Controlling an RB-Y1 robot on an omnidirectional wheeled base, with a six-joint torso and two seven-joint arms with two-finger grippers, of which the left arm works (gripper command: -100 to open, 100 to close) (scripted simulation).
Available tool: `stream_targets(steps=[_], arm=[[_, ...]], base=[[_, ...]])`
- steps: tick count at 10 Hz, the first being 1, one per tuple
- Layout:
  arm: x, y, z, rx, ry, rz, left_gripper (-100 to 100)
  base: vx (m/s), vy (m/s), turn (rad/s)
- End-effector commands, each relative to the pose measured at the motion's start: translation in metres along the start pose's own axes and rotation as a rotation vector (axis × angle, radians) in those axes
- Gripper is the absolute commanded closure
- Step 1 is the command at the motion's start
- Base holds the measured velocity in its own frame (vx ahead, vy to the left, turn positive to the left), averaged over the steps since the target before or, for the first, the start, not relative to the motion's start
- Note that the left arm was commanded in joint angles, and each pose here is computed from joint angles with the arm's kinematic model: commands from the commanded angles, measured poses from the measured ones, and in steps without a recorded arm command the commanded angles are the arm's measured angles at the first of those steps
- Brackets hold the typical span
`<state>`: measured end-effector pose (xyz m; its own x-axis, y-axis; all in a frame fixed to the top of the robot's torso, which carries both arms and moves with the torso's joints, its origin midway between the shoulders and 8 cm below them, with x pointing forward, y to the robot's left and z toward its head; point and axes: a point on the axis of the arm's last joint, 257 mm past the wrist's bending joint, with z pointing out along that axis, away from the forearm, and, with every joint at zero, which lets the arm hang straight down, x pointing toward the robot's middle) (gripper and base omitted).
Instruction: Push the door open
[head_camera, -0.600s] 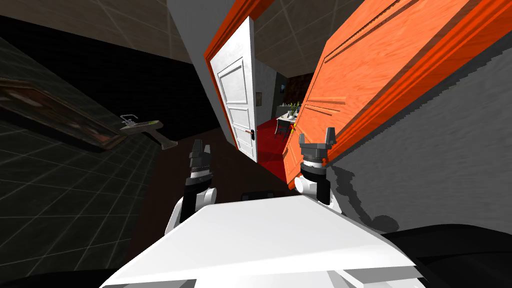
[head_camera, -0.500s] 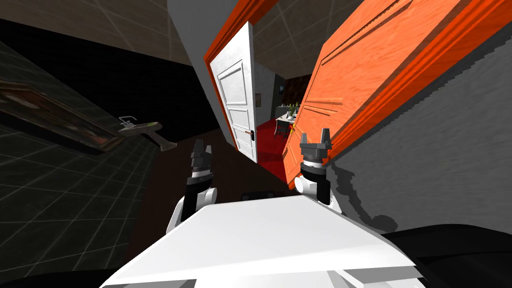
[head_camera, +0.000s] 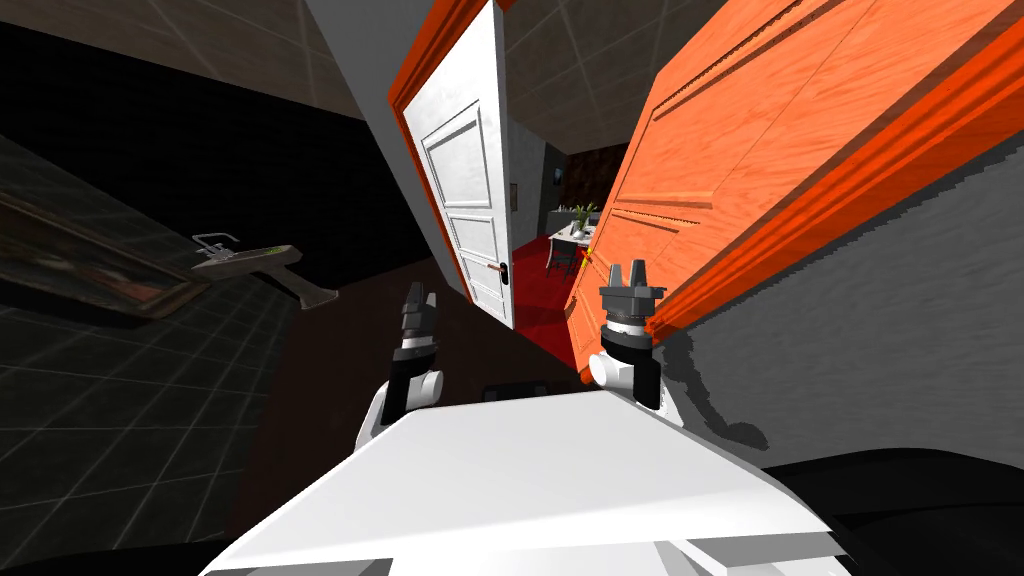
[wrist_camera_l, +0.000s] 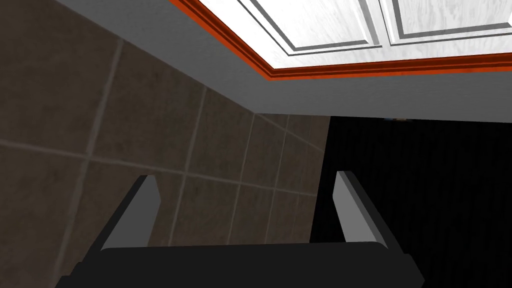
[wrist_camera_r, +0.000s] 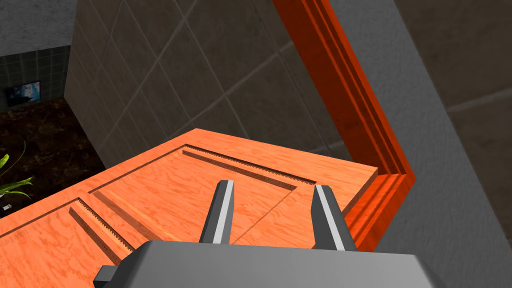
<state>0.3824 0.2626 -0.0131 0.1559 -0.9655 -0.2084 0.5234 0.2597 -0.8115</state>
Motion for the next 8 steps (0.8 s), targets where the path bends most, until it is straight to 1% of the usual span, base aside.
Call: stream_targets(steps=[1,2,3,5,8], arm=[[0.006,0.01,0.0,-0.016,0.012,-0.018,-100],[0.016,0.023,0.0006,-0.036,0.028,-0.041,-100],[0.021,0.029,0.0008,-0.047,0.037,-0.053,-100],[0.032,0.042,0.001,-0.069,0.055,-0.077,-100],[0.051,0.063,0.0007,-0.107,0.086,-0.115,-100]], base=[[0.1,0.051,-0.064],[0.112,0.072,-0.135],[0.124,0.083,-0.124],[0.115,0.089,-0.069],[0.078,0.084,-0.1]])
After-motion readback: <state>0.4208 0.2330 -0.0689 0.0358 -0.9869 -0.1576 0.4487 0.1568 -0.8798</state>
